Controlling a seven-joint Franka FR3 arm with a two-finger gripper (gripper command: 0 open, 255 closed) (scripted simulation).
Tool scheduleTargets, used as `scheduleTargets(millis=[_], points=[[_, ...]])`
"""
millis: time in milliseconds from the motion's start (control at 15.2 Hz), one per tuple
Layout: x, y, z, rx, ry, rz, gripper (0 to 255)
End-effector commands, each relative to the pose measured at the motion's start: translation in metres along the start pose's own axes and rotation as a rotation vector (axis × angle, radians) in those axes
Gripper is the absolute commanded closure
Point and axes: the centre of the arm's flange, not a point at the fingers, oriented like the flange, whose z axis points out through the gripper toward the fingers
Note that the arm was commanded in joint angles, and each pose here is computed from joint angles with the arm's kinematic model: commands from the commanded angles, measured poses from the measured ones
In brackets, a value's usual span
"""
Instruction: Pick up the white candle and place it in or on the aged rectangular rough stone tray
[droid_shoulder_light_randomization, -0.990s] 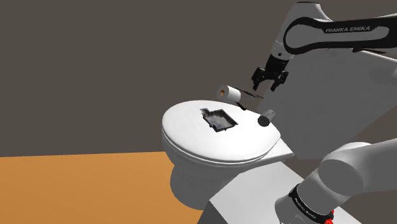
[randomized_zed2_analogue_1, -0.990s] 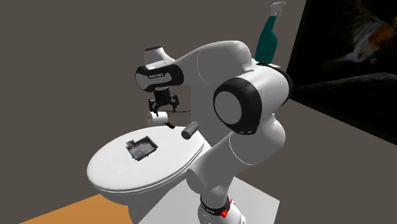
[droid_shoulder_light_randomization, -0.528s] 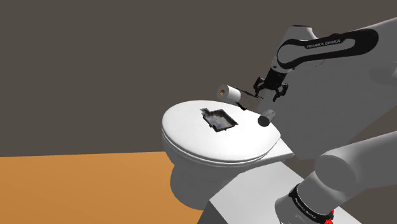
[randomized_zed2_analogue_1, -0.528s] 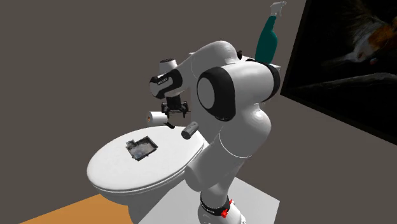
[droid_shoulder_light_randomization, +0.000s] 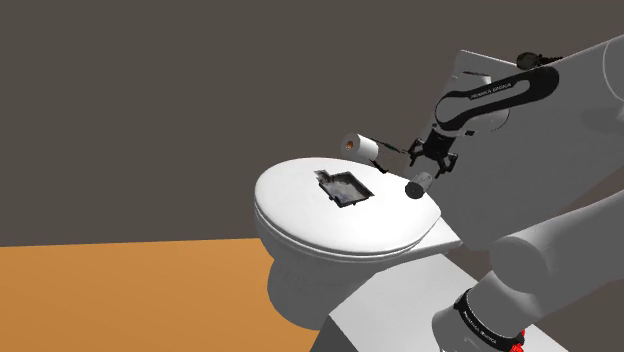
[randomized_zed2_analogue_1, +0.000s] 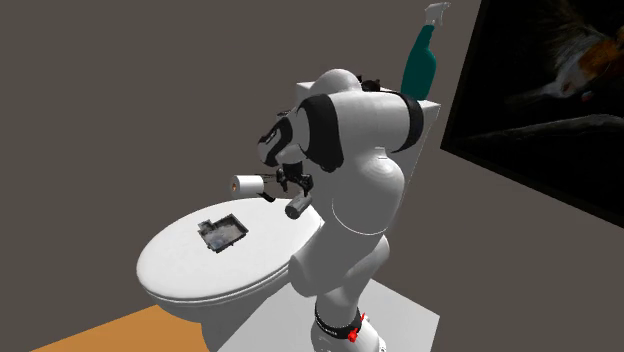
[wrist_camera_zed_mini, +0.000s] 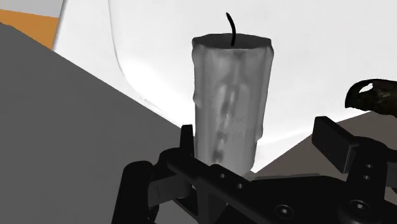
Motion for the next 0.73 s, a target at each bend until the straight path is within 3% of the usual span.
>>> scheduleTargets(millis=[0,660], points=[[0.011,0.010,0.012,-0.002,-0.004,0.084,0],[0.011,0.010,0.052,-0.002,-0.004,0.084,0]])
